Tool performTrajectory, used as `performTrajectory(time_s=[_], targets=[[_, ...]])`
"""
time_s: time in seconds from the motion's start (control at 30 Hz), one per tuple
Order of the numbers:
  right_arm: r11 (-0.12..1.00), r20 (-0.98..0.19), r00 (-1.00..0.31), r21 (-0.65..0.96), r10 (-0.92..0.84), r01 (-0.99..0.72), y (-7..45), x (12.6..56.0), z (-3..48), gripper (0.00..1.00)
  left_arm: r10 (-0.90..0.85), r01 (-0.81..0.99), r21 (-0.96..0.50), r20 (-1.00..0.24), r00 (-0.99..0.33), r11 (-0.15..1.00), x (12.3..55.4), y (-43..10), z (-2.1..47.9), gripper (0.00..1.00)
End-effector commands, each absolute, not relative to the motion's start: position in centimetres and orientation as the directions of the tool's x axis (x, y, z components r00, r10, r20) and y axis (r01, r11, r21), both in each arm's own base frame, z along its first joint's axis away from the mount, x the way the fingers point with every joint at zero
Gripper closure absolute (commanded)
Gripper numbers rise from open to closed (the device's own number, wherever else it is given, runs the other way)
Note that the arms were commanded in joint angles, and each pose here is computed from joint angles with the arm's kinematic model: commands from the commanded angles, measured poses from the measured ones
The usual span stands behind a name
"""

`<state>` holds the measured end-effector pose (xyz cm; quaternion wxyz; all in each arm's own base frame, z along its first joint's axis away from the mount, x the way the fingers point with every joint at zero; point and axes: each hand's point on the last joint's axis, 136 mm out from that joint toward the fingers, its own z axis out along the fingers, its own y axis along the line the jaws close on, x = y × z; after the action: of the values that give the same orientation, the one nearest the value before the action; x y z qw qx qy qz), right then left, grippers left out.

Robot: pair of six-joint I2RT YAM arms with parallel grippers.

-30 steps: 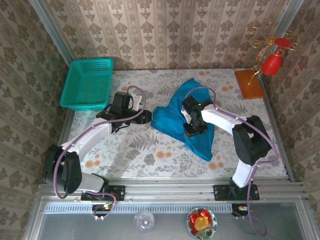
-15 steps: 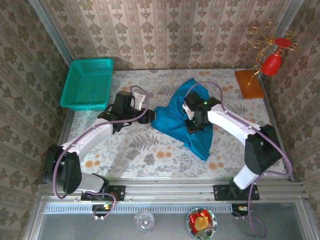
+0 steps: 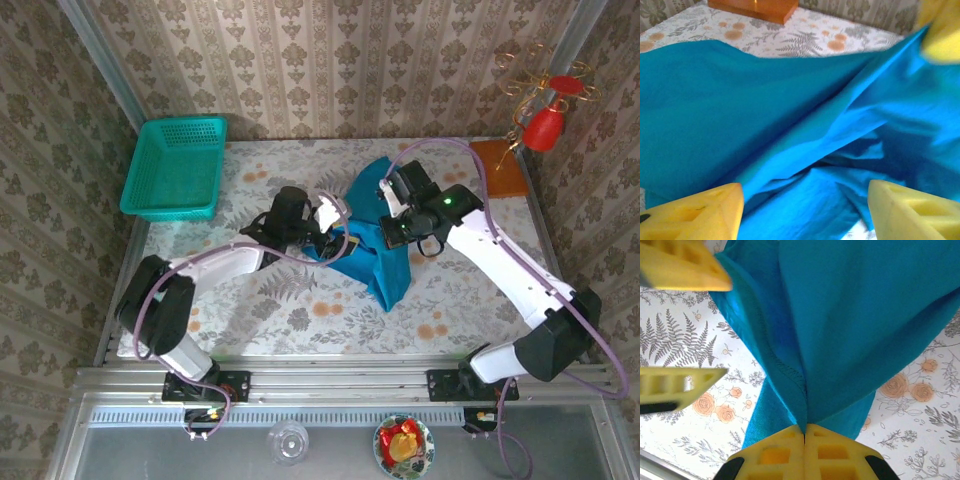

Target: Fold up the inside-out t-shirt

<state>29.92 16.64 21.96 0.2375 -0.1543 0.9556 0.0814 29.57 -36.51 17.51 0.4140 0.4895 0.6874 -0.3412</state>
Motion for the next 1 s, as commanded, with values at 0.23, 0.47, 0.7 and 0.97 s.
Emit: performTrajectory(time_s=[0.23, 0.47, 0.7, 0.97], targets=[[0.958, -0.568, -0.793, 0.027, -0.219, -0.285, 13.7, 27.8, 27.0, 1.00, 0.556, 0.915, 0.211, -0.831, -0.018, 0.344, 36.2, -36.6, 14.9, 0.25], [0.979, -0.632, -0.752, -0.050, -0.186, -0.200, 10.9, 27.8, 28.9, 1.00, 0.614, 0.893, 0.174, -0.778, -0.134, 0.416, 38.8, -34.3, 11.2, 0.33], [0.994, -0.681, -0.723, -0.062, -0.111, -0.094, 8.2, 28.2, 29.6, 1.00, 0.504, 0.887, -0.046, -0.809, -0.302, 0.459, 38.9, -32.6, 10.5, 0.78], [0.998, -0.758, -0.653, -0.034, 0.012, 0.058, 4.7, 30.7, 30.5, 1.00, 0.276, 0.797, -0.088, -0.911, -0.307, 0.597, 41.4, -27.9, 21.5, 1.00]])
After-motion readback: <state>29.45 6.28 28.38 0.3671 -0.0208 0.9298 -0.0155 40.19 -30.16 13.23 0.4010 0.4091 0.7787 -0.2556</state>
